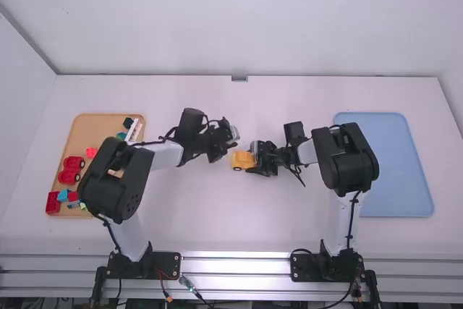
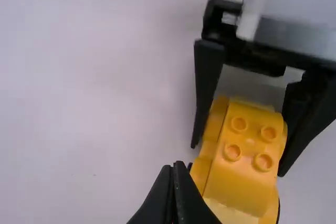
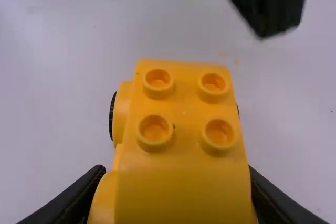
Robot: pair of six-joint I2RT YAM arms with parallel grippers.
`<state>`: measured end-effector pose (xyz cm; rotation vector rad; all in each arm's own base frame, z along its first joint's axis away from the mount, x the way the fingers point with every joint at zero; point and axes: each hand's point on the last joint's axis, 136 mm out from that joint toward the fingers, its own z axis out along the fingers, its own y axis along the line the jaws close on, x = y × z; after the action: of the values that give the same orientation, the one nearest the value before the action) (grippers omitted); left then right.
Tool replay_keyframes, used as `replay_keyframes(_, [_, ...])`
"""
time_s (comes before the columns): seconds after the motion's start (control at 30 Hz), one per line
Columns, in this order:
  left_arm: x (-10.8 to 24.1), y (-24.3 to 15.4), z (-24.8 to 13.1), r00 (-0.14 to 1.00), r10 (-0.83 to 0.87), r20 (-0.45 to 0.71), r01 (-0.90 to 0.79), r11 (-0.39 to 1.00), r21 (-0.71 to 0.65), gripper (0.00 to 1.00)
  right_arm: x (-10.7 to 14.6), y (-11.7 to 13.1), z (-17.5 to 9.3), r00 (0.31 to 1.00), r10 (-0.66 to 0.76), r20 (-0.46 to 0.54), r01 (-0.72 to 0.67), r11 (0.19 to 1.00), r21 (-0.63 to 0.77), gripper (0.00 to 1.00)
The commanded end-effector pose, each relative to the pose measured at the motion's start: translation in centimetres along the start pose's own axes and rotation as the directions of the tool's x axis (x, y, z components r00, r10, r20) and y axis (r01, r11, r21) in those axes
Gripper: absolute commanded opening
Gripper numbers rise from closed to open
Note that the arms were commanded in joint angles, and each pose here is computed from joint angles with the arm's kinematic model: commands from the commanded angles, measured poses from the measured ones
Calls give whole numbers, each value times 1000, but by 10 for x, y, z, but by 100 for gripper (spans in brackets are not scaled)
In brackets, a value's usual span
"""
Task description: Assemble lego blocks to make yellow taxi
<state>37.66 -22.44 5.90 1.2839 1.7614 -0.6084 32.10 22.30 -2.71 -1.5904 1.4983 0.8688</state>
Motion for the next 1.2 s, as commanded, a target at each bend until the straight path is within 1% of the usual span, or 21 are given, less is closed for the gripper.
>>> replay_keyframes(0.0, [-17,5,-18,996,-45,74,43,999,18,5,14,4,1,999,34,-40,-33,999,4,36])
replay_keyframes(0.03, [-13,13,-22,994,-84,65,84,996,-7,36,14,3,1,999,32,-40,-32,999,5,36])
replay_keyframes(0.07, [-8,19,-25,992,-118,55,120,992,-30,62,14,3,1,999,30,-39,-30,1000,6,36])
replay_keyframes(0.1, [-6,22,-26,989,-138,51,140,989,-44,68,13,2,1,999,29,-38,-29,1000,8,36])
replay_keyframes(0.13, [-1,28,-29,984,-173,46,176,982,-66,99,11,0,1,999,38,-29,-38,999,15,36])
replay_keyframes(0.23, [13,50,-44,960,-276,45,279,950,-139,99,-1,-13,-3,998,67,1,-67,996,52,28])
replay_keyframes(0.37, [20,61,-54,954,-294,51,299,939,-169,99,-16,-25,-18,999,51,-9,-50,994,100,28])
replay_keyframes(0.4, [23,65,-58,952,-300,54,305,935,-182,99,-24,-35,-33,998,46,-44,-39,988,149,29])
replay_keyframes(0.43, [23,66,-58,952,-300,54,305,935,-183,99,-25,-35,-35,998,46,-48,-38,987,153,28])
replay_keyframes(0.5, [26,70,-63,952,-300,54,305,932,-197,99,-34,-46,-64,990,65,-127,-33,971,237,25])
replay_keyframes(0.57, [29,73,-64,952,-304,48,307,927,-213,99,-35,-50,-80,982,86,-170,-35,959,281,23])
replay_keyframes(0.63, [36,80,-64,950,-311,17,303,913,-273,99,-34,-58,-120,956,148,-253,-40,921,387,21])
replay_keyframes(0.7, [42,86,-66,948,-317,-5,299,900,-318,99,-32,-62,-154,935,199,-295,-42,884,466,21])
replay_keyframes(0.77, [45,89,-68,948,-319,-15,294,892,-344,99,-26,-66,-198,906,295,-303,-71,812,579,19])
replay_keyframes(0.8, [45,90,-68,948,-317,-15,292,891,-347,99,-24,-67,-212,898,328,-293,-86,784,615,18])
replay_keyframes(0.9, [43,93,-69,952,-307,-9,284,890,-356,99,-7,-70,-269,862,452,-229,-144,652,744,19])
replay_keyframes(0.97, [42,94,-69,954,-298,-6,276,891,-361,99,6,-69,-295,838,514,-184,-180,578,796,20])
replay_keyframes(1.0, [41,95,-69,956,-293,-3,272,891,-362,99,19,-66,-316,808,575,-128,-222,499,837,20])
replay_keyframes(1.07, [38,97,-70,959,-283,5,265,891,-368,99,42,-61,-344,755,655,-34,-286,375,882,21])
replay_keyframes(1.1, [37,98,-70,960,-280,8,263,891,-369,99,55,-58,-356,729,684,14,-317,320,893,22])
replay_keyframes(1.17, [36,99,-70,962,-272,13,257,891,-373,99,78,-53,-370,686,723,87,-364,238,900,23])
